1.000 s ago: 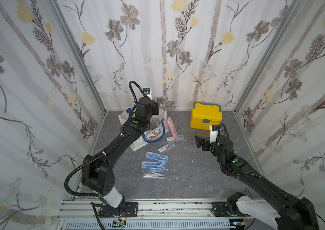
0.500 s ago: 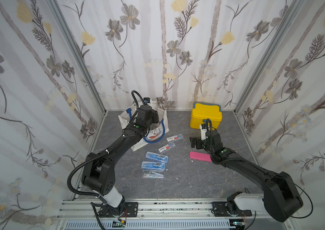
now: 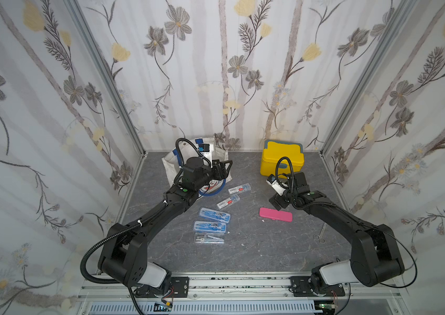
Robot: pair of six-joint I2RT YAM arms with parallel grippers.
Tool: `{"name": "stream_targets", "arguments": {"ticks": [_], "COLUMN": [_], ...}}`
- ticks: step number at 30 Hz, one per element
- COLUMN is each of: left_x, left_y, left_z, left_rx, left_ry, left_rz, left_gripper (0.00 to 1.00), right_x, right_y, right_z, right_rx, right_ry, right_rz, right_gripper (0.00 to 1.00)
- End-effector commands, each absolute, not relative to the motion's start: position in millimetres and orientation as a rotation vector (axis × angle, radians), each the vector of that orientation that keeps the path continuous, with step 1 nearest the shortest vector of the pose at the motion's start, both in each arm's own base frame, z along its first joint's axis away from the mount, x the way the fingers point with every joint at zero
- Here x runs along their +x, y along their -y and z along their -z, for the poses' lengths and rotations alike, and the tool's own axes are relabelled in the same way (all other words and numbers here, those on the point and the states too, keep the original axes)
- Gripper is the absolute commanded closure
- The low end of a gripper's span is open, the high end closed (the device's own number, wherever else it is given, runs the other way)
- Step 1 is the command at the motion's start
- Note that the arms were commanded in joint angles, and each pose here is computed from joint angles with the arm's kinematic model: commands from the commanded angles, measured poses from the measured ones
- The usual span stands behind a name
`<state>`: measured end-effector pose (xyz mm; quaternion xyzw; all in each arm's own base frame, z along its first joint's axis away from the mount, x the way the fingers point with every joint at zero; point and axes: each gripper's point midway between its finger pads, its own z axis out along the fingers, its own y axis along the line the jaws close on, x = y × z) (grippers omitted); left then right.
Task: Put the compass set into the canvas bag
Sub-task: Pick up the compass set at the center of the board.
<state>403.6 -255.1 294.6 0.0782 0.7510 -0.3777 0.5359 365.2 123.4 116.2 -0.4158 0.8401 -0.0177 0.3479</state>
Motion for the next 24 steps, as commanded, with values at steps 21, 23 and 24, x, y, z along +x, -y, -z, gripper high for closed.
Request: {"name": "stream_targets", "arguments": {"ticks": [21,23,24], "left_x": [386.6,385.7,385.2], "left_y": [261.4,260.3,259.9], "left_z": [-302.4,-303.1,-303.4], "left_rx": [0.184,0.181,0.180], "left_ry": [-1.713,-1.709,-1.708], "left_rz": [1.016,1.015,1.015], "left_gripper": [0.28,0.28,0.28], "right_x": [300.9,303.1,302.2], "right_y": [-97.2,-97.7,-98.4], "right_z": [-17.6,-14.7,-12.3], "right_rx": [-1.560,-1.566,-1.575], "right_ry": [-2.398,-2.416,-2.425], "right_rz": [-0.203,-0.189,-0.187], "right_gripper": [0.06,0.10,0.11]}}
